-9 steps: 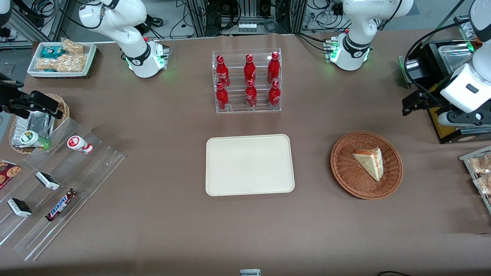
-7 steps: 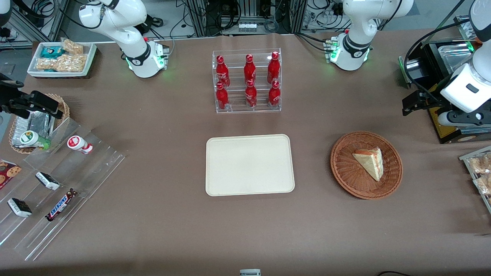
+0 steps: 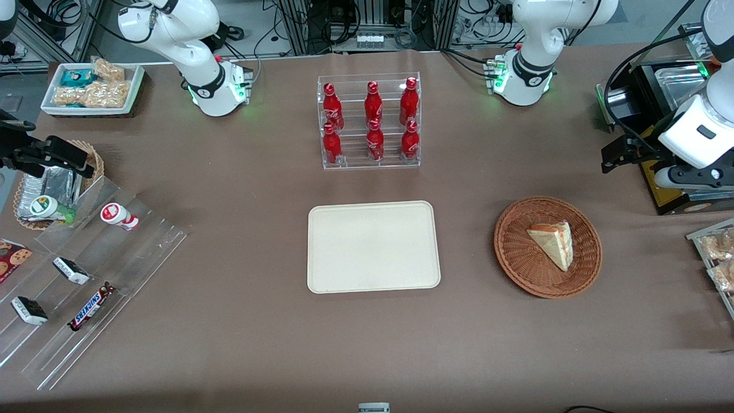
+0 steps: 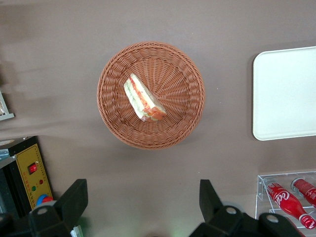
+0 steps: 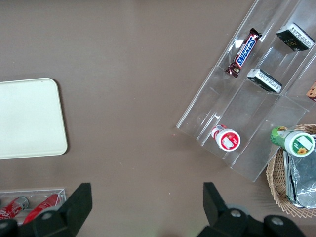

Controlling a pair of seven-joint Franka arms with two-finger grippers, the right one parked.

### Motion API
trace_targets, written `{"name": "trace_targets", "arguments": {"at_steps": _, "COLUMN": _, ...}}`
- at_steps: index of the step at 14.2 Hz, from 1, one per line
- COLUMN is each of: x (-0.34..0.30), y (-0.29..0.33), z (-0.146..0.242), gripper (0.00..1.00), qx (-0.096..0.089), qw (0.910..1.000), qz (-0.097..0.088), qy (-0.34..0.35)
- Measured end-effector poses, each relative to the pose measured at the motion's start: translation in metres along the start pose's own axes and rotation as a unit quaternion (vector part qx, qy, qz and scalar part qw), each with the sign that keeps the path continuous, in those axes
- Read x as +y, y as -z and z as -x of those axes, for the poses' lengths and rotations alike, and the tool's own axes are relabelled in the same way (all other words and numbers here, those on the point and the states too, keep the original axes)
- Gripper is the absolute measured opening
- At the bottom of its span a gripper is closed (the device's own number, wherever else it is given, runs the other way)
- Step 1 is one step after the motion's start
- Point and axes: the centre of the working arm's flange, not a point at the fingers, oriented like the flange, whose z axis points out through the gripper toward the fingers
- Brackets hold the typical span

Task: Place sandwich from basket to tray

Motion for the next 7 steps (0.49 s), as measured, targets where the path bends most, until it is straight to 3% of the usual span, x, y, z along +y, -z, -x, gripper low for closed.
{"name": "trace_targets", "arguments": {"at_steps": 4, "x": 0.001, "y": -0.003, "z": 0.000, "gripper": 1.00, "qx": -0.005, "qw": 1.0000, "qz": 0.000, "qy": -0.001}}
{"name": "trace_targets", "arguments": {"at_steps": 7, "x": -0.001, "y": -0.016, "z": 0.000, "gripper": 1.00, "qx": -0.021, "qw": 0.9998, "qz": 0.000, "qy": 0.001}}
